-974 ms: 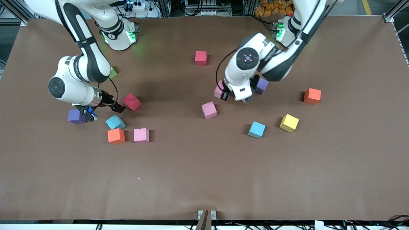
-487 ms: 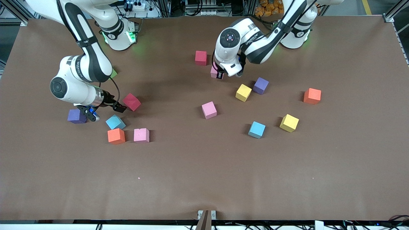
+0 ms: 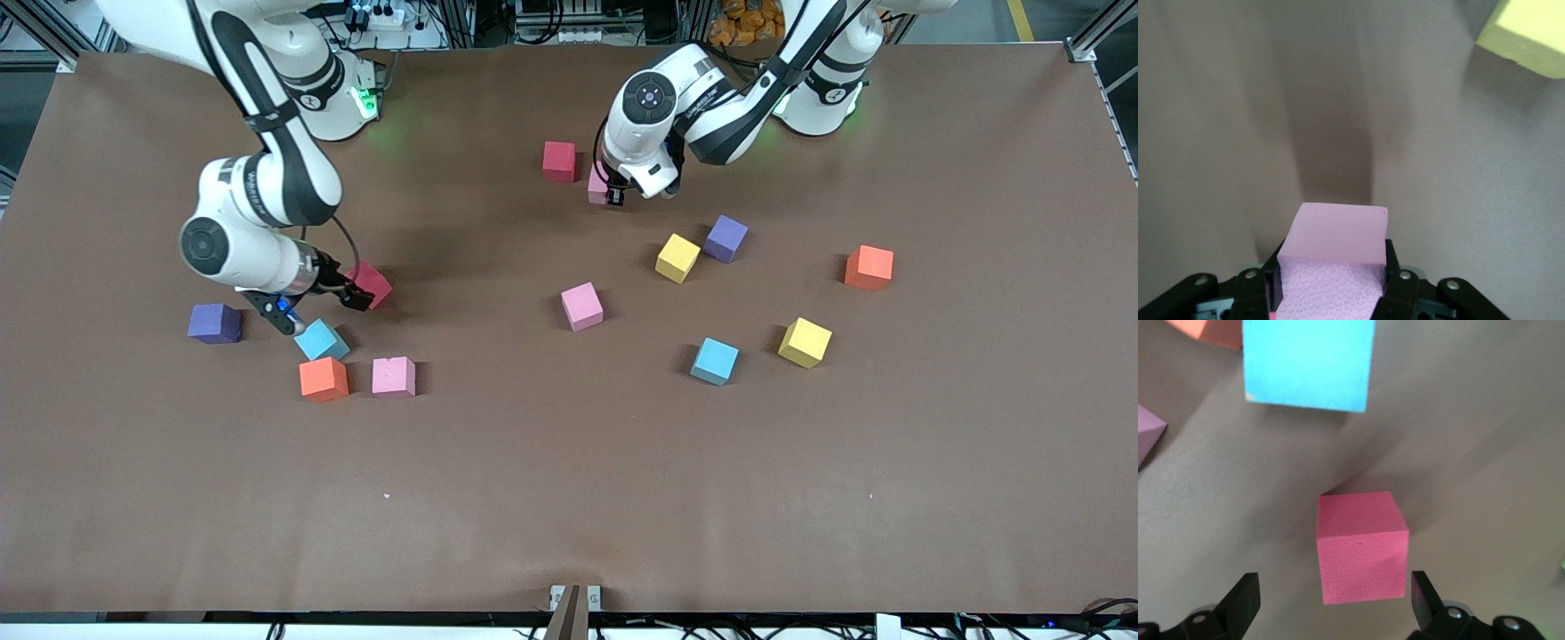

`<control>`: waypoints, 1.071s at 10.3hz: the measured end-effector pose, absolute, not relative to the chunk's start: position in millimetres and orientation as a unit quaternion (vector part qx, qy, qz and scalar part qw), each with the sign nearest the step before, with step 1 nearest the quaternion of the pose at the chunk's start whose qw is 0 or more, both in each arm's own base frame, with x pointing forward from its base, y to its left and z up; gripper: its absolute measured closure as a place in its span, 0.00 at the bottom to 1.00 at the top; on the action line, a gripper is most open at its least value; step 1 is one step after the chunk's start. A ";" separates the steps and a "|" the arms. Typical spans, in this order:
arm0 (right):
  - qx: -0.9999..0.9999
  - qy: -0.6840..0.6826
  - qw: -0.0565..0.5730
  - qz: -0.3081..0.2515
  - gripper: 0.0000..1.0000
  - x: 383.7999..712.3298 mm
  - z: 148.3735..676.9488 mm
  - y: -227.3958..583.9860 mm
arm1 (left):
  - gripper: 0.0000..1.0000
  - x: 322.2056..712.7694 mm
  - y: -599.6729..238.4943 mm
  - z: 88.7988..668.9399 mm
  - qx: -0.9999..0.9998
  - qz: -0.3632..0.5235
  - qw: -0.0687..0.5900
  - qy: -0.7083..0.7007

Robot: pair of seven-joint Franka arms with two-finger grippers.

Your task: Form number 2 with 11 blocks

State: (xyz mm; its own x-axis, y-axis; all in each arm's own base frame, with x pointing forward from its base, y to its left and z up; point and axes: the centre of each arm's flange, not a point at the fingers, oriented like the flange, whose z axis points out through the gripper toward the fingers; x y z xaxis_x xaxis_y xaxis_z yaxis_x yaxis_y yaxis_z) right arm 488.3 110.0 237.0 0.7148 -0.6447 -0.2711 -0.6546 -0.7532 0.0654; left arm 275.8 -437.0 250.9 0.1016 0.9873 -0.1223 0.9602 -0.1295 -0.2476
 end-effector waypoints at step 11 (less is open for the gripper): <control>-0.944 0.300 0.015 0.138 0.00 465.5 205.0 93.6 | 0.44 215.9 -465.6 228.8 -0.729 0.138 0.055 -0.668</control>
